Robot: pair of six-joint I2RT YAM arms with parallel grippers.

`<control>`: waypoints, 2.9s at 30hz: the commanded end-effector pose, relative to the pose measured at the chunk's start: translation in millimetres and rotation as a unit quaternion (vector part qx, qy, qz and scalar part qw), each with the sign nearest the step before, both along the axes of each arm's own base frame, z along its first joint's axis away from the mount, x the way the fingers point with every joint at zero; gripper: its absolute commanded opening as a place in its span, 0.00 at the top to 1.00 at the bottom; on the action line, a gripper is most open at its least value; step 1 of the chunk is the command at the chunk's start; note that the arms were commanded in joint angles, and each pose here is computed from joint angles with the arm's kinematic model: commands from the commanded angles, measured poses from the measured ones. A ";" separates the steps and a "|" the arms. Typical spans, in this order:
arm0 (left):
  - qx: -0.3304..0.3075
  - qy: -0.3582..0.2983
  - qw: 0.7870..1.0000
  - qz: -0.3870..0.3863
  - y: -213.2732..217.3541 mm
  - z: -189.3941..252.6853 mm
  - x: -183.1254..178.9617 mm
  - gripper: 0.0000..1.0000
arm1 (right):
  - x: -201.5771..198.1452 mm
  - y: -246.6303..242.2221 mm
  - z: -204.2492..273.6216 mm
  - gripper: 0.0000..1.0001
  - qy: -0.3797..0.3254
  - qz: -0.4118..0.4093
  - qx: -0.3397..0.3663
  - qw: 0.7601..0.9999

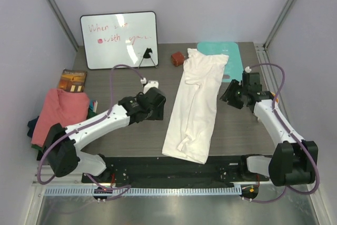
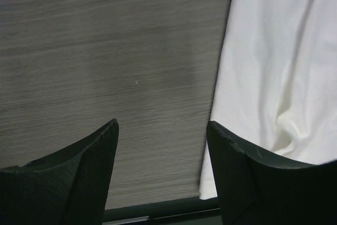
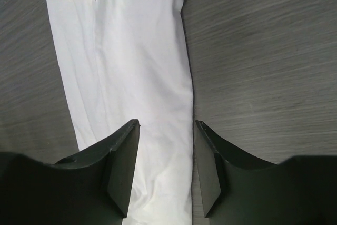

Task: Fold and stack the t-shirts

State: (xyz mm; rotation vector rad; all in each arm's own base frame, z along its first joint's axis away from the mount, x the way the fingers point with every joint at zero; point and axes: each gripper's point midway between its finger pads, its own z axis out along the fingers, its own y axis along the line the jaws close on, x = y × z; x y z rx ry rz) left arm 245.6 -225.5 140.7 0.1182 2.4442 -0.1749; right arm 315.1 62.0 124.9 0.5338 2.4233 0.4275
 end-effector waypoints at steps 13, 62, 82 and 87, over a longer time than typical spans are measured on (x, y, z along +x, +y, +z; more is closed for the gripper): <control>-0.136 0.113 0.980 -0.088 -64.8 -72.3 -38.6 0.31 | -100.7 81.8 -59.3 0.48 0.045 0.074 0.043 0.995; -0.118 0.246 0.959 -0.077 -37.2 -158.8 -99.2 0.39 | -231.2 116.7 -145.3 0.49 0.166 0.108 -0.067 0.978; -0.090 0.222 0.968 -0.074 -29.8 -136.0 -89.1 1.00 | -212.1 119.7 -124.5 0.99 0.111 0.114 -0.075 0.984; -0.087 0.209 0.971 -0.073 -31.1 -123.3 -82.5 1.00 | -204.1 117.2 -108.5 0.99 0.087 0.104 -0.075 0.988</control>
